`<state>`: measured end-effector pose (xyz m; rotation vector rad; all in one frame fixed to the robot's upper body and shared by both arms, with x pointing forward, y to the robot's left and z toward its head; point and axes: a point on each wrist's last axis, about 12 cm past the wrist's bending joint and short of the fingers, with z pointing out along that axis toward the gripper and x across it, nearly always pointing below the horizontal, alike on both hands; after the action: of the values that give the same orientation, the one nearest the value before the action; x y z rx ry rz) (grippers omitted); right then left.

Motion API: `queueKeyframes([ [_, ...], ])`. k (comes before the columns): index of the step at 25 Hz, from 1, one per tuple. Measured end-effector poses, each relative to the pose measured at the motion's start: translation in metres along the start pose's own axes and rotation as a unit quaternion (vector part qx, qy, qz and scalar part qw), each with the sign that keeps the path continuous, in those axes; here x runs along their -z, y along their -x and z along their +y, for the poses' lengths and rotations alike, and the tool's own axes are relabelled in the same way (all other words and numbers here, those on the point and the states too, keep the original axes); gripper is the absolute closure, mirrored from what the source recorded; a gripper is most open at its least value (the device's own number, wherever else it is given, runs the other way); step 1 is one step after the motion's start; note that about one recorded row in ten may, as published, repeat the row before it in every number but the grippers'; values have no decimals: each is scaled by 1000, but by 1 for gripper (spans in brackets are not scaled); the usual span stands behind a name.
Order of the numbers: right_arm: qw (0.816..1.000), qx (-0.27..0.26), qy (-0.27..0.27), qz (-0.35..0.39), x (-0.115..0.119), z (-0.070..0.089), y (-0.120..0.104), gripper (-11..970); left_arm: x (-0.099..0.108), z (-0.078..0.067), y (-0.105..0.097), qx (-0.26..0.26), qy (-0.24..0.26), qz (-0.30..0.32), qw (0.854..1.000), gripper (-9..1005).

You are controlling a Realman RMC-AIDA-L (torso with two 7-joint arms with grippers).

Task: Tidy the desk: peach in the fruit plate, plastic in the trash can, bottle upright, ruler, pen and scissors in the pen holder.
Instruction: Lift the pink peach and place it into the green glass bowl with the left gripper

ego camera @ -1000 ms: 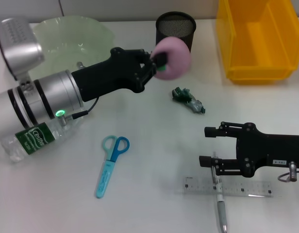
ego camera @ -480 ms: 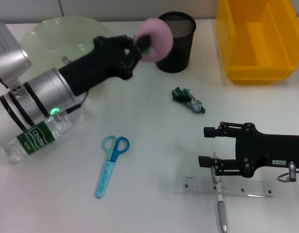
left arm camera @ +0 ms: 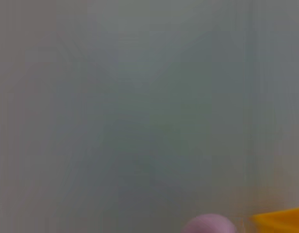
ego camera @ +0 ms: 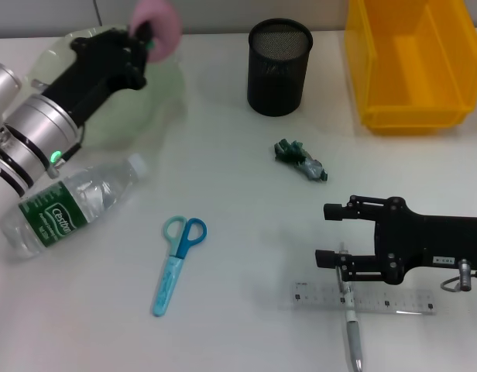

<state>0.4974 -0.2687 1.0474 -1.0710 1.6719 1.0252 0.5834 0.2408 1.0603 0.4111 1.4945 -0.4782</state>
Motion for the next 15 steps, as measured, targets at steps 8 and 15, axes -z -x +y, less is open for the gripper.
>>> queueKeyframes([
  [8, 1000, 0, 1, -1, -2, 0, 0, 200, 2, 16, -6, -4, 69, 26, 997, 942],
  [15, 1000, 0, 1, -1, -1, 0, 0, 199, 1, 15, -6, -6, 68, 28, 997, 941],
])
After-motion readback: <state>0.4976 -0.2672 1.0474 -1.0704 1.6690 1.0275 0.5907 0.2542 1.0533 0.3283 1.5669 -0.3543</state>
